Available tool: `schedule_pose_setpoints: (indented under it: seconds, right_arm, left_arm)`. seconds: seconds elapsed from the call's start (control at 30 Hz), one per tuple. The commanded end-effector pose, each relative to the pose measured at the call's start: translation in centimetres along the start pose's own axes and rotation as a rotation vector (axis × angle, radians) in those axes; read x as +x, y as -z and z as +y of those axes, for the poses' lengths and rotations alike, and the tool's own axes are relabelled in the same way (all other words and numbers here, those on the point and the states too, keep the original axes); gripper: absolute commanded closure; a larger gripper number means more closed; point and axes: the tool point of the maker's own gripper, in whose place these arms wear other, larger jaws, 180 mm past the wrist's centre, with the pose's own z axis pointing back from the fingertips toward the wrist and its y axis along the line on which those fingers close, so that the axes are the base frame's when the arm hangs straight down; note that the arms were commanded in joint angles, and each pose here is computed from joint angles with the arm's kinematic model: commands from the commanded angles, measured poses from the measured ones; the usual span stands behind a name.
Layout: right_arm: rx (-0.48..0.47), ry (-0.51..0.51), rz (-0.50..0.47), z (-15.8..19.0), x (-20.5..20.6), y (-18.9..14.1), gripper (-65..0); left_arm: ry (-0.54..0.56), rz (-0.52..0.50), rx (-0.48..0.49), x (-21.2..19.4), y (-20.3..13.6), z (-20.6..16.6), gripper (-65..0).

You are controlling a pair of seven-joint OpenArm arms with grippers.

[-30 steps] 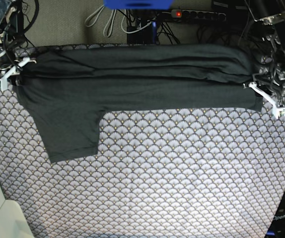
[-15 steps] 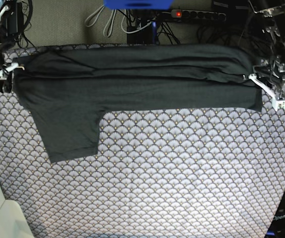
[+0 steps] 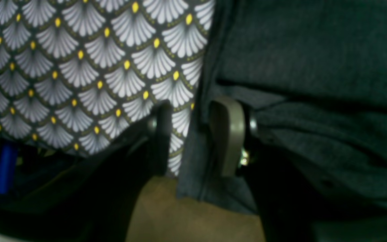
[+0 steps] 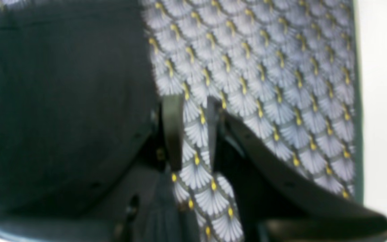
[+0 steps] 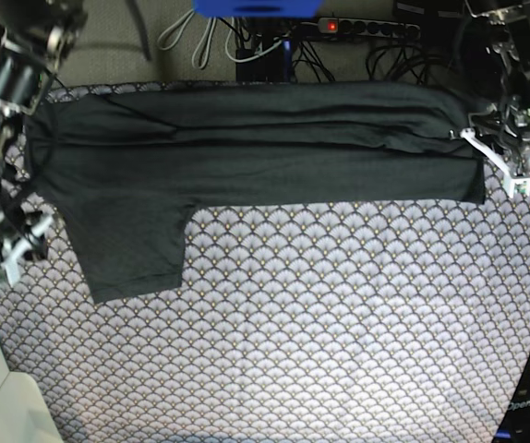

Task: Fold the T-shirt properly
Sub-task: 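Move the right gripper to the protruding sleeve and grasp it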

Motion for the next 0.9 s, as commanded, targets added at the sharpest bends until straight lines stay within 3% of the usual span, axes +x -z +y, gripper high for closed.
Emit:
schedule_pose_setpoints:
  seconds: [0.0,0.2,0.43,0.6,0.87]
  right_arm:
    - [-0.032,-0.001,-0.036,-1.5,2.0,0.0,-14.0]
    - [0.043,0.021,0.005,-0.6,3.9,3.5,-14.0]
    - [0.109,-0.012,-0.054,1.7,6.1,5.2,-14.0]
    - [0.143,-0.015,-0.062,3.6,6.3,5.8,-14.0]
    - [0.186,0.059,-0.041,4.7,4.0,7.1,-14.0]
  left_arm:
    - [0.007,-0.033,0.018,1.0,-0.5,0.7,-22.9]
    - [0.005,-0.034,0.02,1.0,-0.5,0.8,-22.9]
    - [0.009,-0.021,0.022,0.4,-0.6,0.9,-22.9]
    - [0.028,-0.063,0.028,1.6,-1.6,0.7,-22.9]
    - [0.031,-0.025,0.032,1.4,-1.9,0.7,-22.9]
